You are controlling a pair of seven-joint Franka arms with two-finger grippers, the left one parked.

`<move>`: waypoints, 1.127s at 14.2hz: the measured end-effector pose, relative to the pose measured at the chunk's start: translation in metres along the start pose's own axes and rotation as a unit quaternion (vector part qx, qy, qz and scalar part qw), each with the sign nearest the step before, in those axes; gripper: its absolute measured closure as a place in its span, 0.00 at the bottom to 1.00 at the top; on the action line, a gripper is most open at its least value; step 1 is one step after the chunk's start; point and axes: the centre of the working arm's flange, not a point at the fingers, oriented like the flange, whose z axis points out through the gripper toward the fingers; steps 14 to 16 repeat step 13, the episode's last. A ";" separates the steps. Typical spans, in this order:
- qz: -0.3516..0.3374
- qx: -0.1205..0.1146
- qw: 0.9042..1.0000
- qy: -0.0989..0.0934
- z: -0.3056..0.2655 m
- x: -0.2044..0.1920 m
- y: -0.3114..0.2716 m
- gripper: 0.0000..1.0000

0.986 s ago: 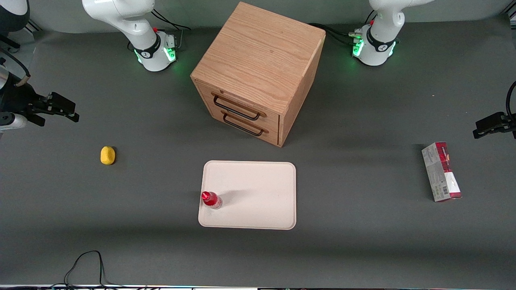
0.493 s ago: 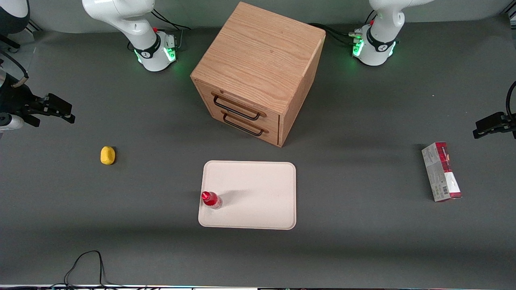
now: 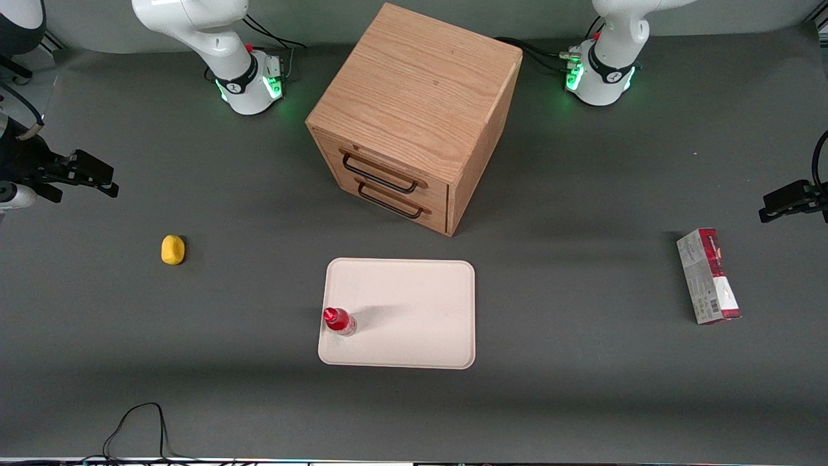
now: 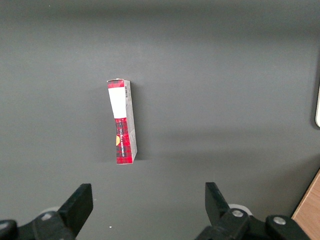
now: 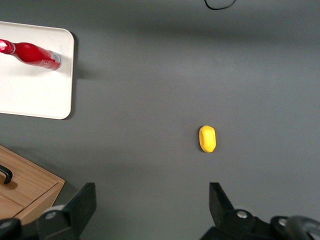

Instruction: Place coke bottle on tray

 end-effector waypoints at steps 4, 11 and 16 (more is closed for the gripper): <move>0.018 0.000 1.000 -0.005 0.001 -0.003 0.020 0.00; 0.013 0.002 1.000 -0.026 0.004 -0.007 0.013 0.00; 0.013 0.002 1.000 -0.026 0.004 -0.007 0.013 0.00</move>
